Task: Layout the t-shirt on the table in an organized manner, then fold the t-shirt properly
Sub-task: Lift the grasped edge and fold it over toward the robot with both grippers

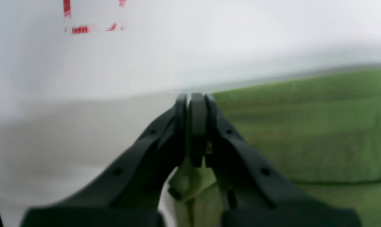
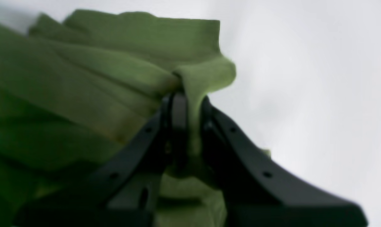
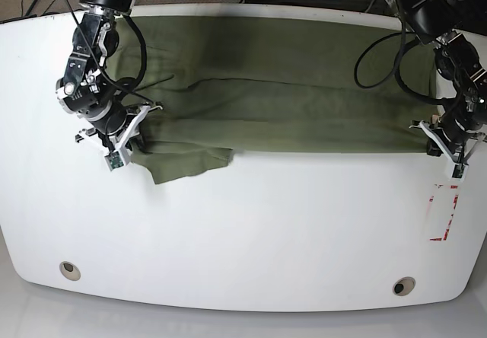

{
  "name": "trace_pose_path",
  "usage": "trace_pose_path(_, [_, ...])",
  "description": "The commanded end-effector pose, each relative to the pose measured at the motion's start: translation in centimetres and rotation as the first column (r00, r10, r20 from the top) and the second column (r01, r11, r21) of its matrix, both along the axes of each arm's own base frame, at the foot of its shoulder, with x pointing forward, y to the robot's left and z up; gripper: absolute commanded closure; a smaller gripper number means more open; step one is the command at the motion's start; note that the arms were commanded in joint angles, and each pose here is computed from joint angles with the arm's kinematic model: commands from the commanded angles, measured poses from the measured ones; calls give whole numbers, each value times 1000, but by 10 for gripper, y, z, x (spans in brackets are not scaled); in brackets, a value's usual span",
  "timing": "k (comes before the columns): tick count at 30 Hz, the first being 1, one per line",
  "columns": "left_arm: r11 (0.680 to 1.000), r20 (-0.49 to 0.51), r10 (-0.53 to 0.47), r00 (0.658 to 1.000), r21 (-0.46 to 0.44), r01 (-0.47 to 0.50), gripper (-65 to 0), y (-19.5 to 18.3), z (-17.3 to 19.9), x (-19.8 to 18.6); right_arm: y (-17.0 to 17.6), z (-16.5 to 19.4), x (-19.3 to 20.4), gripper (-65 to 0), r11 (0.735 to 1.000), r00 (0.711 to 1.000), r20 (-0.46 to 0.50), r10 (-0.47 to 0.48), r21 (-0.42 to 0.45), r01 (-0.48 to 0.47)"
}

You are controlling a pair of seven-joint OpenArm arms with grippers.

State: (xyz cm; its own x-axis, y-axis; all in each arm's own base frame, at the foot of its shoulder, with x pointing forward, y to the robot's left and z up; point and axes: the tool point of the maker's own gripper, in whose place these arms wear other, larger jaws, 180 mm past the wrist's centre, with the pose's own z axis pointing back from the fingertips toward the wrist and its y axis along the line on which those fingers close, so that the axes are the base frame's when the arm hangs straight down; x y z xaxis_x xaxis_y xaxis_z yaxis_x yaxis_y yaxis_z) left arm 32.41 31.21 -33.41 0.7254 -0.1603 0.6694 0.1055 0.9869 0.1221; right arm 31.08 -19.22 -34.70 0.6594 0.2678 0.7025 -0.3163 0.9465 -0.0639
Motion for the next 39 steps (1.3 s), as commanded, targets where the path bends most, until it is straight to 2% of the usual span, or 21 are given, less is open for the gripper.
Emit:
trace_pose_path(1, [1000, 62, -1, 998, 22, 0, 0, 6, 20, 10, -3, 13, 2, -41, 1000, 999, 42, 1, -15, 0])
trace_pose_path(22, [995, -16, -17, 1000, 102, 18, 0, 14, 6, -32, -8, -5, -58, -43, 998, 999, -51, -4, -61, 1])
trace_pose_path(39, [994, -81, -20, 997, 109, 29, 0, 14, -11, -56, -6, -20, -88, -57, 998, 993, -121, 0, -64, -8])
